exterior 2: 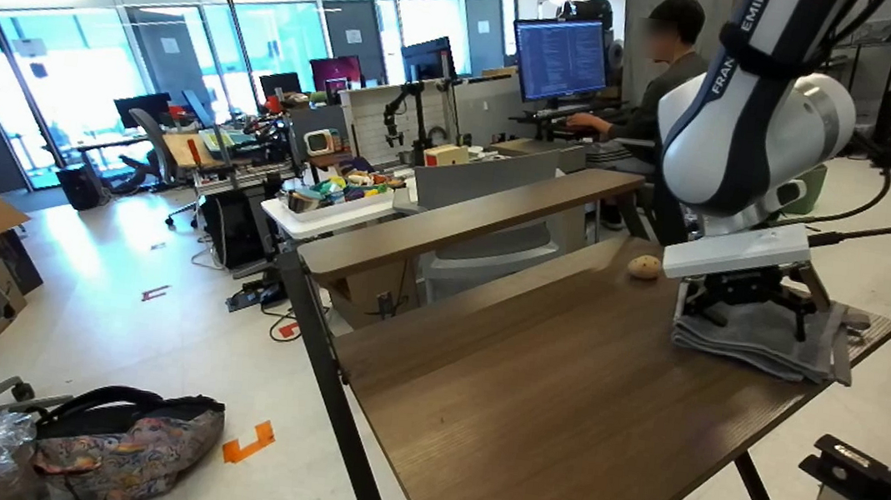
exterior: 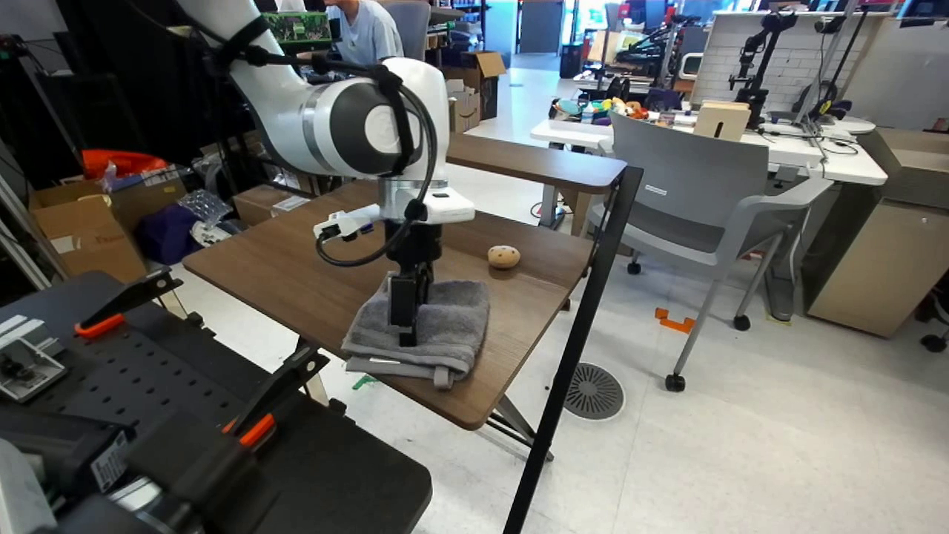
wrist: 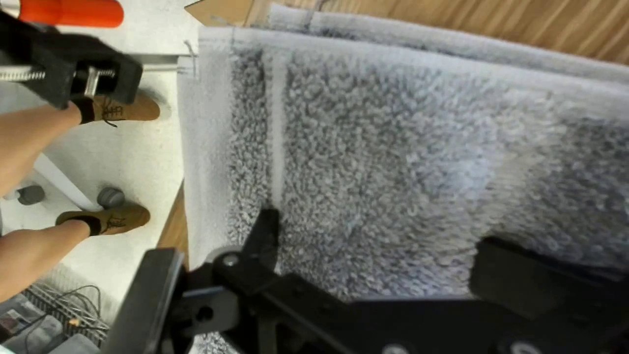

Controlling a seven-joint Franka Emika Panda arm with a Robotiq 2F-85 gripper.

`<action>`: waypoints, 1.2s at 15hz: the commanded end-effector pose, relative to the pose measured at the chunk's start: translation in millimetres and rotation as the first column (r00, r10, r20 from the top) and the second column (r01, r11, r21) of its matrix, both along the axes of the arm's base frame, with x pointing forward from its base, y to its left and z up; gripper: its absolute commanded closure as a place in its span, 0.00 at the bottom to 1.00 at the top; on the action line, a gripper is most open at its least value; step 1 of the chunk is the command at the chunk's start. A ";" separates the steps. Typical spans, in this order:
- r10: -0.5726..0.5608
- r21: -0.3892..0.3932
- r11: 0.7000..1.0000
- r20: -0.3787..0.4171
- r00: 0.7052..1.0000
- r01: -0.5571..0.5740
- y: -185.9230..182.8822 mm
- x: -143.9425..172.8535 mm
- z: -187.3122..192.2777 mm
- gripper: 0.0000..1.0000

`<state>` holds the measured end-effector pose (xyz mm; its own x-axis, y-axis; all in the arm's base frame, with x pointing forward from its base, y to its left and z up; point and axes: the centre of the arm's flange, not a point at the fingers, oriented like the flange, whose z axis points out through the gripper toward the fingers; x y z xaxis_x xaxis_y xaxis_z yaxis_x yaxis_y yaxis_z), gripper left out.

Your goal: Move the brown toy to the right and then wipe the table with the towel

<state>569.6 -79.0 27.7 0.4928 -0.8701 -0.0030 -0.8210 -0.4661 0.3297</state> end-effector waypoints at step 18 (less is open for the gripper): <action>-0.141 0.297 0.953 0.277 0.950 0.055 203.1 139.9 11.5 0.00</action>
